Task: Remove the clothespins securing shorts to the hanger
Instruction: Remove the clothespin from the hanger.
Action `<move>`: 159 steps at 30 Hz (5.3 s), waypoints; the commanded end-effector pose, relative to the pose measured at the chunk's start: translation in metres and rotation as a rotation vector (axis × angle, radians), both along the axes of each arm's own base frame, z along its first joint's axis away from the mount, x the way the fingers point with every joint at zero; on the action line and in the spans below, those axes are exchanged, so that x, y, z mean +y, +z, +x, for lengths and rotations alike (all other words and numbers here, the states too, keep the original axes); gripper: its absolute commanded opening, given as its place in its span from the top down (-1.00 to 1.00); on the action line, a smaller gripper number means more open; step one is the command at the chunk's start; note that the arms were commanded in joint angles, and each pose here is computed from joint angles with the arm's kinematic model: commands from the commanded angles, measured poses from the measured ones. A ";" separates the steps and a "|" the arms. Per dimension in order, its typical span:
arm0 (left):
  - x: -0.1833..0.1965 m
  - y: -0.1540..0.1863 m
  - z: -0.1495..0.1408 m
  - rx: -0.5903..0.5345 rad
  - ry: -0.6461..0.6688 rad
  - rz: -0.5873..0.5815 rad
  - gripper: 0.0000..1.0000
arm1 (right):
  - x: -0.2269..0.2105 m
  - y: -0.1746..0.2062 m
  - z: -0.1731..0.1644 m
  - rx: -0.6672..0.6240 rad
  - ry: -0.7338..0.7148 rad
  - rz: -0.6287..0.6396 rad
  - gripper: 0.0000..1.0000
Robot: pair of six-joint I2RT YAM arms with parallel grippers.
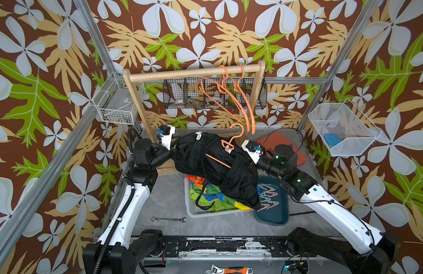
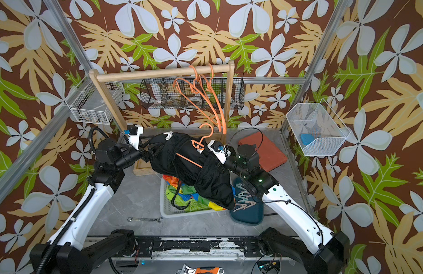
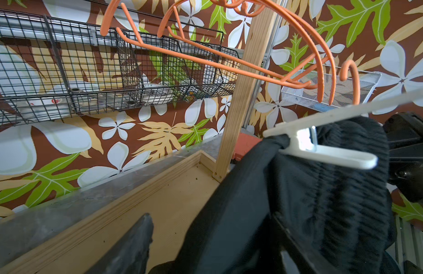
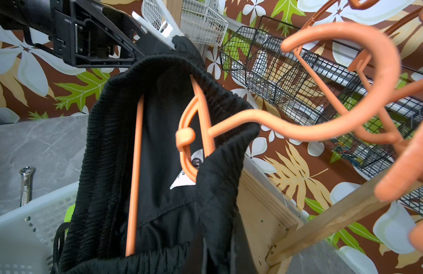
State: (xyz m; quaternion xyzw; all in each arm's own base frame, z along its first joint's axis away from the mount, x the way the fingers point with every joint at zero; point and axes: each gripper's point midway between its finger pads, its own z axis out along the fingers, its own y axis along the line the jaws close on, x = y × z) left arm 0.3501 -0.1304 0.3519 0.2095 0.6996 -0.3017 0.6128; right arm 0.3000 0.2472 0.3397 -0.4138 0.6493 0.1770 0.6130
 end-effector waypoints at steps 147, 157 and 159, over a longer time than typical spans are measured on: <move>-0.070 0.004 -0.046 0.026 -0.299 0.026 1.00 | 0.056 0.090 -0.040 -0.362 -0.032 -0.260 0.85; -0.071 0.004 -0.046 0.028 -0.302 0.024 1.00 | 0.018 0.076 -0.051 -0.299 -0.110 -0.270 0.85; -0.071 0.004 -0.046 0.028 -0.301 0.025 1.00 | 0.008 0.069 -0.053 -0.276 -0.134 -0.270 0.85</move>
